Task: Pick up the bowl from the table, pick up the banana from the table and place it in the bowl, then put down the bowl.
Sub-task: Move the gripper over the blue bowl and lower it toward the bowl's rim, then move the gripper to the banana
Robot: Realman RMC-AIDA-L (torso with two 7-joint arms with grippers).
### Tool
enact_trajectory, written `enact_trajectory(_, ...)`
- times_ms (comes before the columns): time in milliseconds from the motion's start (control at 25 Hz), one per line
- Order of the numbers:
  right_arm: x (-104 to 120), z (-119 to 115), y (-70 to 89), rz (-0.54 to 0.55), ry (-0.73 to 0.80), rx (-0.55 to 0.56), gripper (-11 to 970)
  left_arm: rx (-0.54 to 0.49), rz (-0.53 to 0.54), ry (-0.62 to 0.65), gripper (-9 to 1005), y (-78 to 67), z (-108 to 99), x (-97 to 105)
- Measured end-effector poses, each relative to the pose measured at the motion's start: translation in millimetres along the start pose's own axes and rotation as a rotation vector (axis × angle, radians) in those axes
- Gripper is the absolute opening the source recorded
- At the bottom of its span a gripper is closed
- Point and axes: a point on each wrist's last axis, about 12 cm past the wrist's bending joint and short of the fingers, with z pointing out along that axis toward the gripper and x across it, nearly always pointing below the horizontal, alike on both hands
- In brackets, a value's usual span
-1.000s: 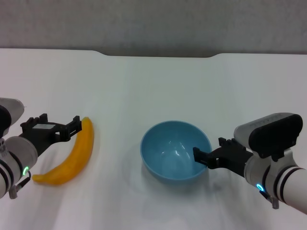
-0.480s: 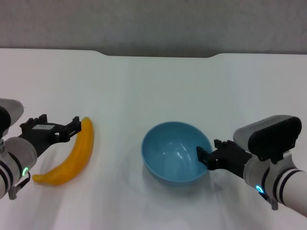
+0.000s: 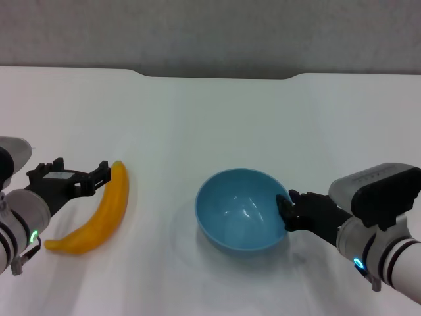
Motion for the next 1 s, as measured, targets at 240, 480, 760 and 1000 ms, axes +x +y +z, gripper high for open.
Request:
enact_trajectory(240, 1.0, -0.6, -0.8, 0.002, 0.001, 0.002, 172, 0.001, 0.000, -0.002, 880, -0.1, 0.0, -0.2)
enact_trajectory(480, 2.5, -2.0, -3.1, 0.015, -0.001, 0.011, 95, 0.001, 0.000, -0.002, 880, -0.2, 0.1, -0.5)
enact_trajectory(760, 0.4, -8.9, -6.6, 0.054, -0.049, 0.025, 44, 0.001, 0.001, 0.001, 879, -0.1, 0.4, 0.5)
enact_trajectory(1000, -11.0, -11.8, -9.3, 0.048, -0.088, 0.031, 45, 0.007, 0.026, 0.037, 880, -5.4, 3.0, 2.3)
